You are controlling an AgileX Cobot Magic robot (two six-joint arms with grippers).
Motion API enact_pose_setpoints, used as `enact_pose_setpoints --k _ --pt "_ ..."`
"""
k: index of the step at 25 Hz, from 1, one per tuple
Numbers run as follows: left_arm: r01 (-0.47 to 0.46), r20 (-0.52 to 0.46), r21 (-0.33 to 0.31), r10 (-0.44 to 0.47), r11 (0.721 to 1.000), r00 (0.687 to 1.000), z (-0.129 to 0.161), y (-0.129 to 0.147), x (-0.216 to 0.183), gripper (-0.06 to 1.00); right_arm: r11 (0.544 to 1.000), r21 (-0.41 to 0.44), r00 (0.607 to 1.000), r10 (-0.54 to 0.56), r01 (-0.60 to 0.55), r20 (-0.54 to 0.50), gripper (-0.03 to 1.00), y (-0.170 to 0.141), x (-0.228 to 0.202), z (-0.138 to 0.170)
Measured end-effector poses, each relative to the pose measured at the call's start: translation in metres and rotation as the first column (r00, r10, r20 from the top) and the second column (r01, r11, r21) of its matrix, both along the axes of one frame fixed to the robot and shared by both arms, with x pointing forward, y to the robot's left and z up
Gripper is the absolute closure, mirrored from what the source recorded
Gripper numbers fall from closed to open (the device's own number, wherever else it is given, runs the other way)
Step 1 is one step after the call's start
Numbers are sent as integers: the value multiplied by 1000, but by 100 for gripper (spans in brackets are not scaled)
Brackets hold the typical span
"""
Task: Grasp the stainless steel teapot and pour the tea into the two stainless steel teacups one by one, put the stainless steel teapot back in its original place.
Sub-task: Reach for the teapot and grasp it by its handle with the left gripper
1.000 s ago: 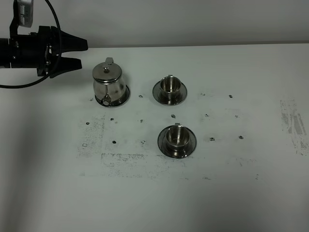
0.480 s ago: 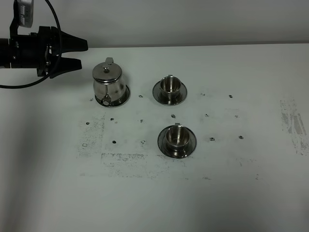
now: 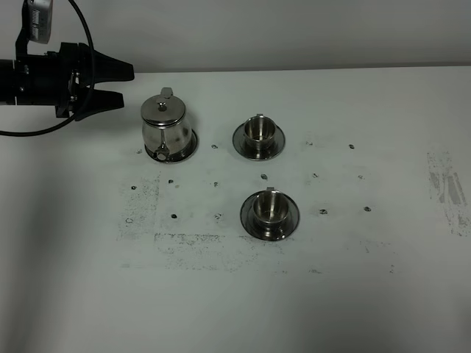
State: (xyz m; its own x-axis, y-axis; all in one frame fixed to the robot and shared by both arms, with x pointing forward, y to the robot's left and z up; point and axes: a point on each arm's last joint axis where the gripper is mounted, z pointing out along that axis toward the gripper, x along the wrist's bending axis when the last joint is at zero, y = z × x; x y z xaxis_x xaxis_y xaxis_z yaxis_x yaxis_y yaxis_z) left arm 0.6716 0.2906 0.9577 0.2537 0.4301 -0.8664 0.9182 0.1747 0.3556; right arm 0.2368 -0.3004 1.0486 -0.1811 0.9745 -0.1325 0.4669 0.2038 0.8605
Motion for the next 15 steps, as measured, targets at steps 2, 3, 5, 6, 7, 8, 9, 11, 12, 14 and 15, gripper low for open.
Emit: enact_pose_setpoints --k 2,3,5,6,7,8,9,11,12,14,15 --pt "2 0 -1 -2 1000 1000 0 0 0 23 1000 6 1000 1 -1 -1 38 0 0 0" --pt "4 -1 -3 -4 1000 1000 0 0 0 23 1000 13 1000 2 -2 -2 38 1 0 0" --pt "5 -1 -4 -5 1000 1000 0 0 0 23 1000 15 1000 2 -2 -2 38 1 0 0" --pt "6 -1 -4 -6 1000 1000 0 0 0 24 1000 16 1000 2 -2 -2 38 1 0 0" --pt "7 -1 -5 -7 1000 1000 0 0 -1 24 1000 16 1000 2 -2 -2 38 1 0 0" --pt "10 -2 -6 -10 1000 1000 0 0 -1 24 1000 16 1000 2 -2 -2 38 1 0 0" --pt "11 -2 -6 -11 1000 1000 0 0 -1 24 1000 17 1000 2 -2 -2 38 1 0 0" --pt "12 -2 -7 -12 1000 1000 0 -1 -1 24 1000 24 1000 5 -5 -3 38 2 0 0" --pt "12 -2 -6 -12 1000 1000 0 -1 -1 24 1000 25 1000 5 -5 -3 38 2 0 0" --pt "12 -2 -6 -12 1000 1000 0 -1 -1 24 1000 25 1000 5 -5 -3 38 2 0 0" --pt "14 -2 -7 -14 1000 1000 1 -1 -1 24 1000 28 1000 3 -3 -3 38 2 0 0"
